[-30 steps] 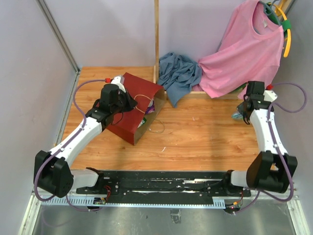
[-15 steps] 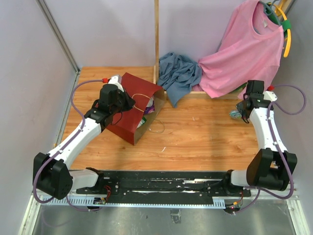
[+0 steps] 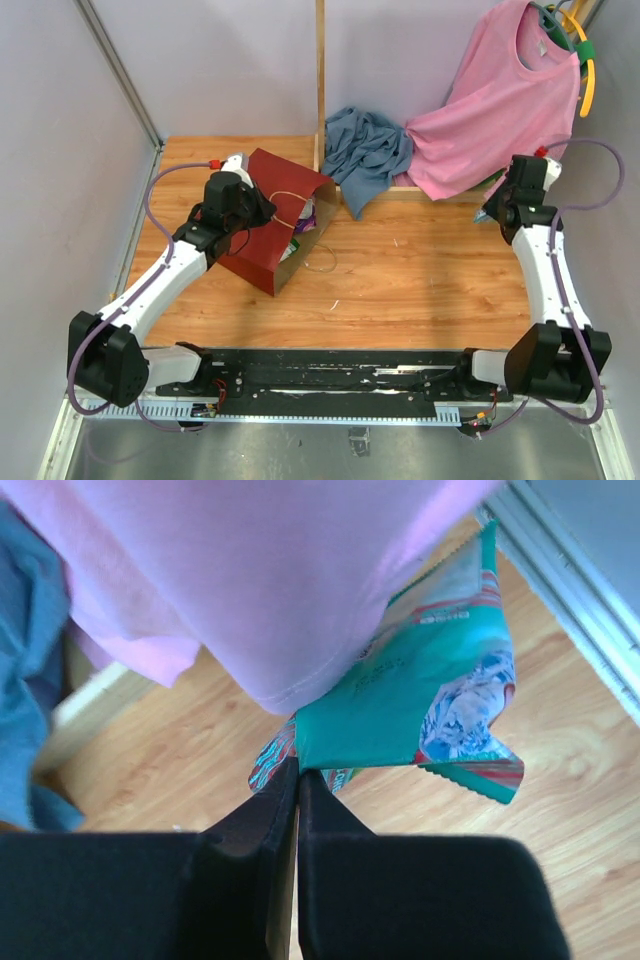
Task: Take the snacks out of the paper bag
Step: Place the snack at the center of the board.
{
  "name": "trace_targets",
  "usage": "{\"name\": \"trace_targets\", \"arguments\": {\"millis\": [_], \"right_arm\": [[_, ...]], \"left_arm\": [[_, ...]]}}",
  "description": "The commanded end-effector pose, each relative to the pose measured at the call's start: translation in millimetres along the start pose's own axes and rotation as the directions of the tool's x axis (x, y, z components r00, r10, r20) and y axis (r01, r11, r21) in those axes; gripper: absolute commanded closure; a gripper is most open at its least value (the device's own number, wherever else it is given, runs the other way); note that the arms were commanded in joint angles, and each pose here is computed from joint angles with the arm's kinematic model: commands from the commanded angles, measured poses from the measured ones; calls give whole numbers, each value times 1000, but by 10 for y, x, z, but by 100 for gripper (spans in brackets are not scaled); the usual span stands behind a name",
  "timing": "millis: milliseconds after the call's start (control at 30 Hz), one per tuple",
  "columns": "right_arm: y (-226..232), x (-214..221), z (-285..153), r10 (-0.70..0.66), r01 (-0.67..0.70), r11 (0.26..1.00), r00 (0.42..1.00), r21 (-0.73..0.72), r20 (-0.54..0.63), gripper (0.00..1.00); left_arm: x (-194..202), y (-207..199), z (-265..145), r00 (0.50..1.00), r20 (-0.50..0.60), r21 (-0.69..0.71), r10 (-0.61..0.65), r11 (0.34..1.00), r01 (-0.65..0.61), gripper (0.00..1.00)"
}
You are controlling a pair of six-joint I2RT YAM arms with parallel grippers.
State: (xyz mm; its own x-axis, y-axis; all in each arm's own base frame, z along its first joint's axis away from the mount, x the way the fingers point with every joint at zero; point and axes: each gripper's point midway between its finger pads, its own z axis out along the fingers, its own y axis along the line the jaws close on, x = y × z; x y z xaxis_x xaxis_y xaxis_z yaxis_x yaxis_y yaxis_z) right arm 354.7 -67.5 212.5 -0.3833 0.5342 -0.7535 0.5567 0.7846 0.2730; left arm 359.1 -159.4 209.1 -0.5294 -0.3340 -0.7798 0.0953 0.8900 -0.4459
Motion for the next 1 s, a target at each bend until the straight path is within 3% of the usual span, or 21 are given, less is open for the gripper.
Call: {"name": "trace_targets", "arguments": {"millis": [0,100,333,433,567,667,767,833,967], "right_arm": [[148,-140,-9,-355,355,935,934,26,27,99],[195,-115,-7,-521,520,850,853,87,-6,99],[318,-58,-47,-741,743,656,667,135,-76,99],[469,27,-99,-842,846,514,529,142,-101,99],[671,275,-81,-933,954,278,295,111,-206,99],[933,538,-91,-964,980,199,192,-19,-187,99],[1323,824,-212,-984,967,178,171,-184,-51,99],[1528,909,-305,-980,950,180,196,-255,38,99],[1618,721,-374,-968,955,197,225,-223,109,99]], "left_arm": [[-3,57,25,1000,4,-19,10,1000,-10,99],[-2,52,35,1000,2,-16,10,1000,-10,99],[37,74,57,1000,-12,-21,17,1000,-17,99],[34,60,59,1000,-13,-14,19,1000,-19,99],[23,36,48,1000,-10,-3,26,1000,-26,100],[17,47,43,1000,-6,-7,30,1000,-31,100],[4,47,44,999,-2,-8,35,999,-35,100],[7,62,46,999,-3,-14,37,999,-37,100],[26,80,44,999,-7,-20,40,999,-40,100]]}}
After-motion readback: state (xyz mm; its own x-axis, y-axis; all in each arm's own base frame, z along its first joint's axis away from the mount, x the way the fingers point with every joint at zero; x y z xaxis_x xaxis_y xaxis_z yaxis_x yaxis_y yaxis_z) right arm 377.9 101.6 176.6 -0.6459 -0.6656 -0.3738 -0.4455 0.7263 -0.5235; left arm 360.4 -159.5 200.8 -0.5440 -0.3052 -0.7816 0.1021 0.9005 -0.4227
